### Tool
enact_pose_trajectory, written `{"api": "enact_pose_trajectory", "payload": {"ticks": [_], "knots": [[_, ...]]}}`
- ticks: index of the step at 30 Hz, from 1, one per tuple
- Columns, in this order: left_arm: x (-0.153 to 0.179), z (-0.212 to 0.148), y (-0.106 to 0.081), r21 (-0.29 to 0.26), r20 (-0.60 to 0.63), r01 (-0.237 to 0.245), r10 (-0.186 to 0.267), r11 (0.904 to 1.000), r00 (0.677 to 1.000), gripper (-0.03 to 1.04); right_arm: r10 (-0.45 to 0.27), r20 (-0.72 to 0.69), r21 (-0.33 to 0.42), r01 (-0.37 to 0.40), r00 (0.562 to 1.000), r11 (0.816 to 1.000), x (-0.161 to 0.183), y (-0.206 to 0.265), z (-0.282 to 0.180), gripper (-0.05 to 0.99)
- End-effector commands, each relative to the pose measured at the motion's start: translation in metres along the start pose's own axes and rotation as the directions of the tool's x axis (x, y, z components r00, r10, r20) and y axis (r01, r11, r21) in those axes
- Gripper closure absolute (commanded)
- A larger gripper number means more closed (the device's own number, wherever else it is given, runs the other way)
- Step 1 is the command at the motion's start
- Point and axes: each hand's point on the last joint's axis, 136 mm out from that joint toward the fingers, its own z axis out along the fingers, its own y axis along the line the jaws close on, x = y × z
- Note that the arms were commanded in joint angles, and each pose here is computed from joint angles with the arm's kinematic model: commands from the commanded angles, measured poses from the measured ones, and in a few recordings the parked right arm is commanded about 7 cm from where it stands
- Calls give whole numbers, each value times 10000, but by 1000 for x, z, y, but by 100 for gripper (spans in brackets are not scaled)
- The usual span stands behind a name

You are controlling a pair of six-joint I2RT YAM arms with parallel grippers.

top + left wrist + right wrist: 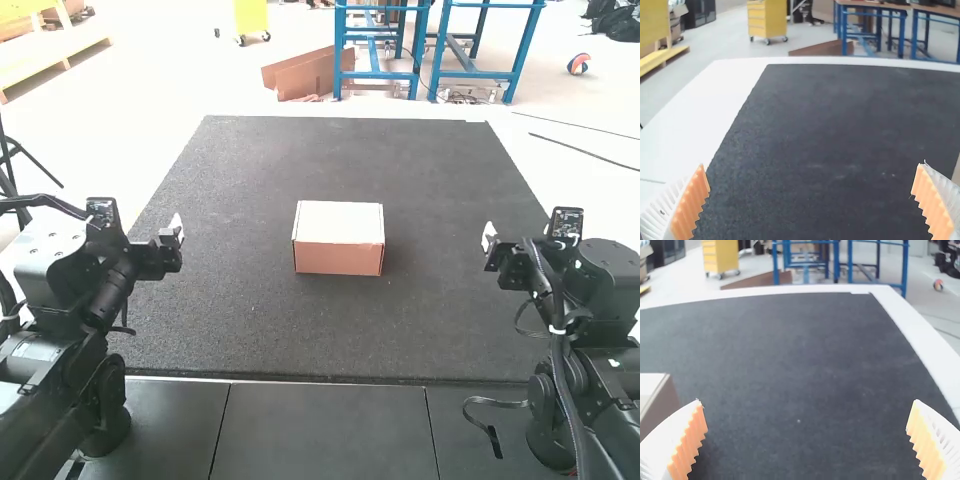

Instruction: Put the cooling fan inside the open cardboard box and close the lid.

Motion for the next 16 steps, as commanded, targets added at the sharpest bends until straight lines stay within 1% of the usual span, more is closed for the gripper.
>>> {"api": "enact_pose_trajectory", "payload": {"ticks": [1, 16], "knots": [[1, 0, 2, -112, 66, -119, 120, 9999, 9999, 5, 133, 92, 255, -136, 9999, 9996, -1, -5, 0, 2], [-4, 0, 1, -84, 248, -88, 90, 9999, 9997, 5, 134, 107, 239, -137, 9999, 9996, -1, -5, 0, 2]]}}
